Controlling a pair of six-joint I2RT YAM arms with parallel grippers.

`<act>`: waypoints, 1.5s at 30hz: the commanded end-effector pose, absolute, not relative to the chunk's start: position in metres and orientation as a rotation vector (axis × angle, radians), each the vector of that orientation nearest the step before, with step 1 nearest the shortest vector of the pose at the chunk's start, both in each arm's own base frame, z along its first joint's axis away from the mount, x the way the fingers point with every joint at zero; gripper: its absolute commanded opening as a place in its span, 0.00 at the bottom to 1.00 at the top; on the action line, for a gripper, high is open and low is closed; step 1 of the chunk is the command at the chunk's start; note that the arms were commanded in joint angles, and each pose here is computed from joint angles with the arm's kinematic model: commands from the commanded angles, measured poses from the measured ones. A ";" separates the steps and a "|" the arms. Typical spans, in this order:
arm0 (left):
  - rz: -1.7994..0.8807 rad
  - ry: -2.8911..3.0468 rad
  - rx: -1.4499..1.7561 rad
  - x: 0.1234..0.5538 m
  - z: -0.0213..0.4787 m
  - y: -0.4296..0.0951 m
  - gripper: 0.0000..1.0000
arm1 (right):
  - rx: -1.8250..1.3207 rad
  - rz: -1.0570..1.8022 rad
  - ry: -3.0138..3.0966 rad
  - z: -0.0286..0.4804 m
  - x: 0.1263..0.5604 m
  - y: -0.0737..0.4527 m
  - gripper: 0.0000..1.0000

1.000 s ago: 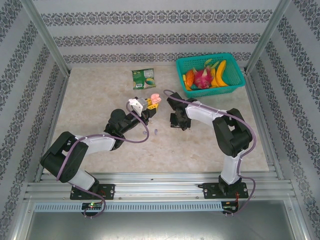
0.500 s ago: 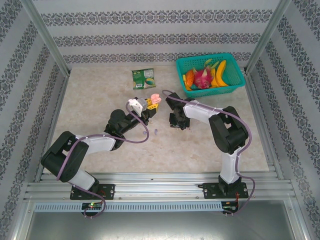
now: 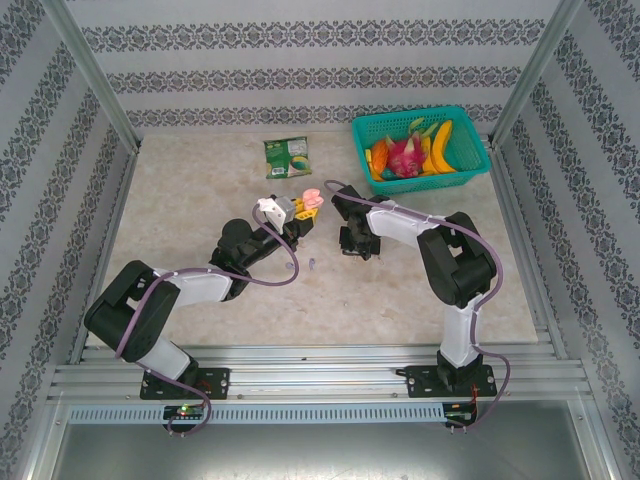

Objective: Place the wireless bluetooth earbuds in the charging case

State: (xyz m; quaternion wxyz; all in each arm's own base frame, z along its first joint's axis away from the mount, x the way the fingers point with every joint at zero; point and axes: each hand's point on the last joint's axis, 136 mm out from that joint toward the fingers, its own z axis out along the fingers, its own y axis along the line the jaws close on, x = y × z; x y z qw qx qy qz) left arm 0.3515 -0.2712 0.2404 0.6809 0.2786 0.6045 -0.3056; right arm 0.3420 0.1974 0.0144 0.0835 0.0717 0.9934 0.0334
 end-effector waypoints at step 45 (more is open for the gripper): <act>-0.878 1.366 0.794 0.347 0.219 -0.313 0.00 | 0.066 0.481 2.293 0.252 0.327 0.180 0.19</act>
